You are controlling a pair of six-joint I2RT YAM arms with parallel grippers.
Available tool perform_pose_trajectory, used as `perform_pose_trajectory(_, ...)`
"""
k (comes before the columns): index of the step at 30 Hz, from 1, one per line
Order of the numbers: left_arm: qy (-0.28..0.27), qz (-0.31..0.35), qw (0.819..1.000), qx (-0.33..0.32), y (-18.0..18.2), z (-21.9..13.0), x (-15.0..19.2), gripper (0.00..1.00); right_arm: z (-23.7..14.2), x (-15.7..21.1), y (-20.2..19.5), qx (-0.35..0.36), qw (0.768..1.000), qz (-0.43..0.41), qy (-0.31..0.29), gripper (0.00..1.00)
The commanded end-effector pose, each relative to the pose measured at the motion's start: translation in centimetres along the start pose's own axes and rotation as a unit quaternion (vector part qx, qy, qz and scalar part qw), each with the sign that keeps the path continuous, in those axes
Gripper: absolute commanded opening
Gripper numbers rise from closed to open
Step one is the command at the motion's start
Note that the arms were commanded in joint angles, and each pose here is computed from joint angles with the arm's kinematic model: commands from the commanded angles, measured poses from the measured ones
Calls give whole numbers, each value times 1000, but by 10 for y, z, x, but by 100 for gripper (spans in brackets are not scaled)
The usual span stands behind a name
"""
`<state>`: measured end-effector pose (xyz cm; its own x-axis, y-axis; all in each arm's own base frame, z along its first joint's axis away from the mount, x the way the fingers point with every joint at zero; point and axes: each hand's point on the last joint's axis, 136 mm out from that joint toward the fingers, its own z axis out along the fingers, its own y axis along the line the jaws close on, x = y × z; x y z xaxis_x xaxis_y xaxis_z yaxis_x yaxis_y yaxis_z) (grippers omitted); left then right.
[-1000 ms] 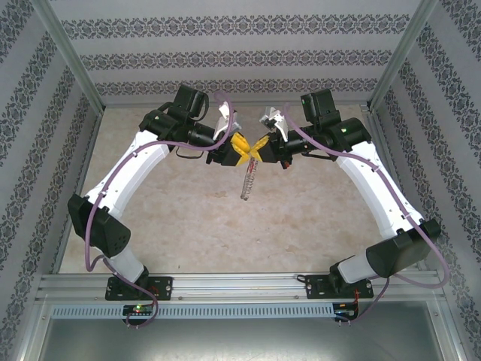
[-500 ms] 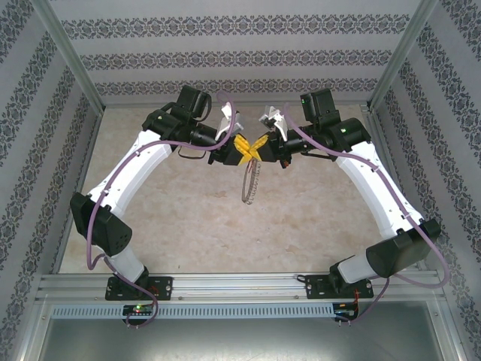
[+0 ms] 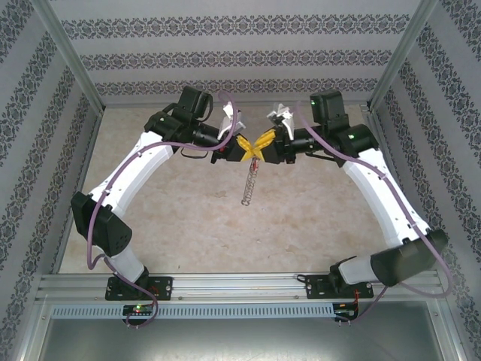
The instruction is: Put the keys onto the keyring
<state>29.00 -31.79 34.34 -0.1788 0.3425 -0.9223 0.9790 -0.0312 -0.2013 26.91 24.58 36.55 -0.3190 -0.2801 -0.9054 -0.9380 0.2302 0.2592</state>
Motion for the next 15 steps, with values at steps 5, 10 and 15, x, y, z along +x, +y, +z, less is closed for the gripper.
perform_pose_trajectory(5,-47,41,998,-10,-10,-7,-24,0,-20,2,1,37,996,41,-69,32)
perform_pose_trajectory(10,-66,55,996,-17,-14,-10,-30,0,-21,13,-2,30,990,79,-113,33)
perform_pose_trajectory(15,-76,58,995,-7,-21,-13,-35,0,-19,13,0,7,987,89,-136,34)
